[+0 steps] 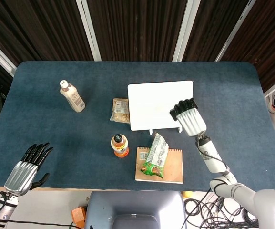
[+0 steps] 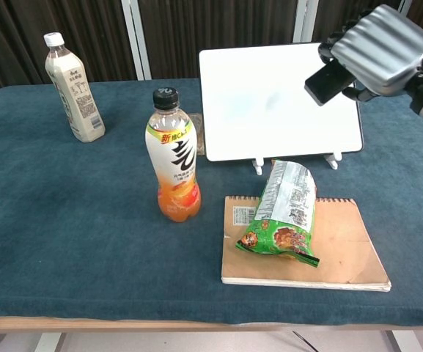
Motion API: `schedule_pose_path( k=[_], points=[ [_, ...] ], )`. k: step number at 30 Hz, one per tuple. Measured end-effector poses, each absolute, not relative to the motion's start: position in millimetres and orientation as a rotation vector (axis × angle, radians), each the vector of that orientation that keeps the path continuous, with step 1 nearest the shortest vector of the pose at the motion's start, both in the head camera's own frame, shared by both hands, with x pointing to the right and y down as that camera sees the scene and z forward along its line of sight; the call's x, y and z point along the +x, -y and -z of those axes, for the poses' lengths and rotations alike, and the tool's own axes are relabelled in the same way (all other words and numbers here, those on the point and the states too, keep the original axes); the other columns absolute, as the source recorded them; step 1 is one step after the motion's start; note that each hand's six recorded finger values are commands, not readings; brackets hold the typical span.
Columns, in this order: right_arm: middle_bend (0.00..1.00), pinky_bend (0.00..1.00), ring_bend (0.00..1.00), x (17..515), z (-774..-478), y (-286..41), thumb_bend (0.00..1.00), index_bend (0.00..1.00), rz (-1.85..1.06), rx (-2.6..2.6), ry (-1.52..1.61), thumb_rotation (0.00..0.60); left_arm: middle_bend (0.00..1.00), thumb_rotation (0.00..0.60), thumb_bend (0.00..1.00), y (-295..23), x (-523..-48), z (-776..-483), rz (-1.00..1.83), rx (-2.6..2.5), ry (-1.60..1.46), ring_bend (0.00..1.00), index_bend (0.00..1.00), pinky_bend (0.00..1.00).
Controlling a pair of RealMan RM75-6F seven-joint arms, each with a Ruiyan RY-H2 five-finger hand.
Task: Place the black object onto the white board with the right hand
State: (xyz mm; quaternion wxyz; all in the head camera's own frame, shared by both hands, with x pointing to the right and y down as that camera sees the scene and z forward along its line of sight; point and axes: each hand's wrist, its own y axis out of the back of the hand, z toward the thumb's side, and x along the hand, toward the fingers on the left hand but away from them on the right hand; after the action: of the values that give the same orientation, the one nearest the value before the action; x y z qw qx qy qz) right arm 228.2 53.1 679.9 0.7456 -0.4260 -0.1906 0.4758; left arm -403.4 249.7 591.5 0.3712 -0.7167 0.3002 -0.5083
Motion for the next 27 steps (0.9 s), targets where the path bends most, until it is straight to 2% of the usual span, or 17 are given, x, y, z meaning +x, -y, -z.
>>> schedule_pose_path(
  k=[6,13,27],
  points=[
    [0.58,0.38,0.50,208,-694,-40,0.24,0.88,-1.026,-0.821,0.355,0.600,0.00,0.600,0.33,-250,-404,-593,1.308,-1.843,-0.764,0.00,0.00,0.06],
    [0.58,0.38,0.50,195,-710,-38,0.24,0.88,-1.050,-0.875,0.386,0.600,0.00,0.600,0.33,-250,-403,-597,1.323,-1.847,-0.746,0.00,0.00,0.06],
    [0.58,0.36,0.50,209,-725,-31,0.24,0.79,-1.155,-0.882,0.383,0.600,0.00,0.600,0.34,-256,-398,-603,1.348,-1.842,-0.695,0.00,0.00,0.06]
  ],
)
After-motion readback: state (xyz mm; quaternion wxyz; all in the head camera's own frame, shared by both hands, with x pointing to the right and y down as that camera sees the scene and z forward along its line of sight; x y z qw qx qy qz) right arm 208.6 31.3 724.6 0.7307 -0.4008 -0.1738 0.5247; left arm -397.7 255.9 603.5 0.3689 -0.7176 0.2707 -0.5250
